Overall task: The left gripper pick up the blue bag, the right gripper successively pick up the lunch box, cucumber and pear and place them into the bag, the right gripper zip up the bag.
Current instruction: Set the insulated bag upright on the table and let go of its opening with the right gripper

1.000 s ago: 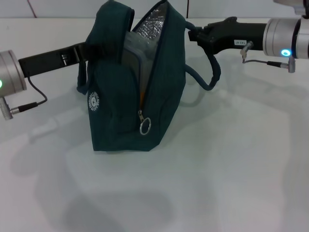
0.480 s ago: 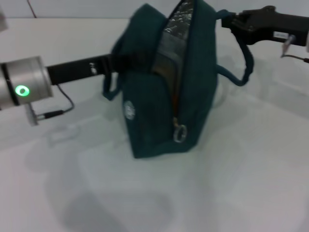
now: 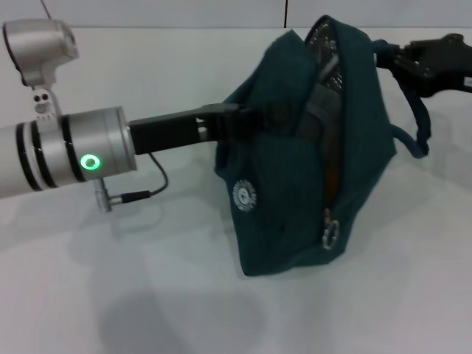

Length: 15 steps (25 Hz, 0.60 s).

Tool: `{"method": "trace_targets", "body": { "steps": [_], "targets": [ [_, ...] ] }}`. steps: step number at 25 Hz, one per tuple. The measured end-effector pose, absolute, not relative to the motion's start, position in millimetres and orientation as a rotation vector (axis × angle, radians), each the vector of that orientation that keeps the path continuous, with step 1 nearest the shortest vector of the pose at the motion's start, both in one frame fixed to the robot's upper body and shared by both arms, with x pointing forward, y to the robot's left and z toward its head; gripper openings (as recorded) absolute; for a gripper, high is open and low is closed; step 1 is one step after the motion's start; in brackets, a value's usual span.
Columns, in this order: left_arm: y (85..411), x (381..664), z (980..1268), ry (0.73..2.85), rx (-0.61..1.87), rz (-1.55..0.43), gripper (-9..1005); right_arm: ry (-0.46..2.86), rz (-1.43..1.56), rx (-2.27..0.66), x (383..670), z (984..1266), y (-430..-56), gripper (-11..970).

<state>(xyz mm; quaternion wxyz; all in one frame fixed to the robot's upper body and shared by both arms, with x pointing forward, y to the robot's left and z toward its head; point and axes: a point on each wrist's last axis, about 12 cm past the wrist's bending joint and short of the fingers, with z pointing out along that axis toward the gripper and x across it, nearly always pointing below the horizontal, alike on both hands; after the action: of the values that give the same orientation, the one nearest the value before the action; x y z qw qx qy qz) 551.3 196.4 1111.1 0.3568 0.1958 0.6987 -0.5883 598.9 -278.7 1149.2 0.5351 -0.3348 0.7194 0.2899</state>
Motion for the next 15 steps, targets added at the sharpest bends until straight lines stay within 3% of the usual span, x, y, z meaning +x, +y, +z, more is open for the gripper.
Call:
{"method": "trace_targets", "body": {
  "steps": [15],
  "targets": [
    [188.9, 551.6, 1090.7, 1.869, 0.459, -1.470, 32, 1.669, 0.648, -0.859, 592.5, 1164.5, -285.3, 95]
  ]
}}
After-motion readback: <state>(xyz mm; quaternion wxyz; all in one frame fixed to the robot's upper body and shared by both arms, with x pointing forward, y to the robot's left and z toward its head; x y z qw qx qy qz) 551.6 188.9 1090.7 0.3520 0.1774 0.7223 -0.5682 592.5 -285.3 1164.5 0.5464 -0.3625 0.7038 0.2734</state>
